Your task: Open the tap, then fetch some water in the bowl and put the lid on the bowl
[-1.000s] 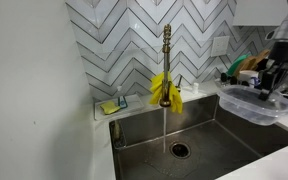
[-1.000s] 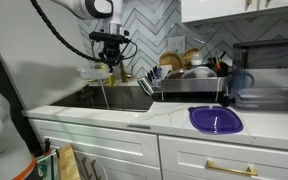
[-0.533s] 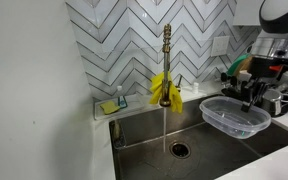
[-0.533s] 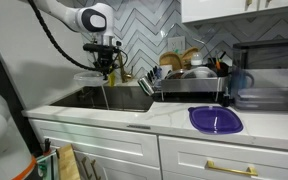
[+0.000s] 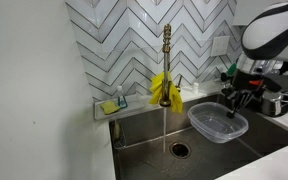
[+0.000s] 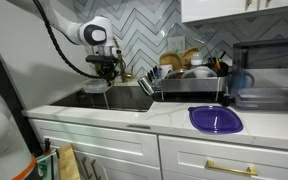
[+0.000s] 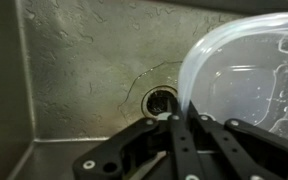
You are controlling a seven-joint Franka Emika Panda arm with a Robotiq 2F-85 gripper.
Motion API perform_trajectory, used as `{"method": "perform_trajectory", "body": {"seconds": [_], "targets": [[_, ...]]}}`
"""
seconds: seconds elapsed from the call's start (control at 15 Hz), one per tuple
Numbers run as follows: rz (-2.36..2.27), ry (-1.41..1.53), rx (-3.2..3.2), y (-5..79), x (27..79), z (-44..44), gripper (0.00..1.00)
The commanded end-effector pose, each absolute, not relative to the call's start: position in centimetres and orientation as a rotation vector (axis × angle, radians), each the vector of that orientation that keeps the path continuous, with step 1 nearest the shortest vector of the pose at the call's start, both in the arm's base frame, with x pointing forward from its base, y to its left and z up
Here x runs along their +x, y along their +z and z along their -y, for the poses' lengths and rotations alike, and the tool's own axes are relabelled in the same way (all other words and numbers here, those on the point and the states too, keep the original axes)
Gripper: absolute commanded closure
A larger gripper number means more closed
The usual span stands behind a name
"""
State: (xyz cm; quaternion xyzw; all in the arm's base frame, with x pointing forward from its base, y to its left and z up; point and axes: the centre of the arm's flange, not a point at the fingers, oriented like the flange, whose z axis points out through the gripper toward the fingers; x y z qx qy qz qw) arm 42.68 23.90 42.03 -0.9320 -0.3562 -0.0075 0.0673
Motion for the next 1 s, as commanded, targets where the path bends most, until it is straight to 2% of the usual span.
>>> {"method": "perform_trajectory", "body": {"seconds": [0.0,0.93], "targets": [[1.009,-0.085,-2.845,38.9,42.4,-27.0,0.98],[0.691,-0.228,-2.885,35.3,45.1,-32.1,0.98]]}}
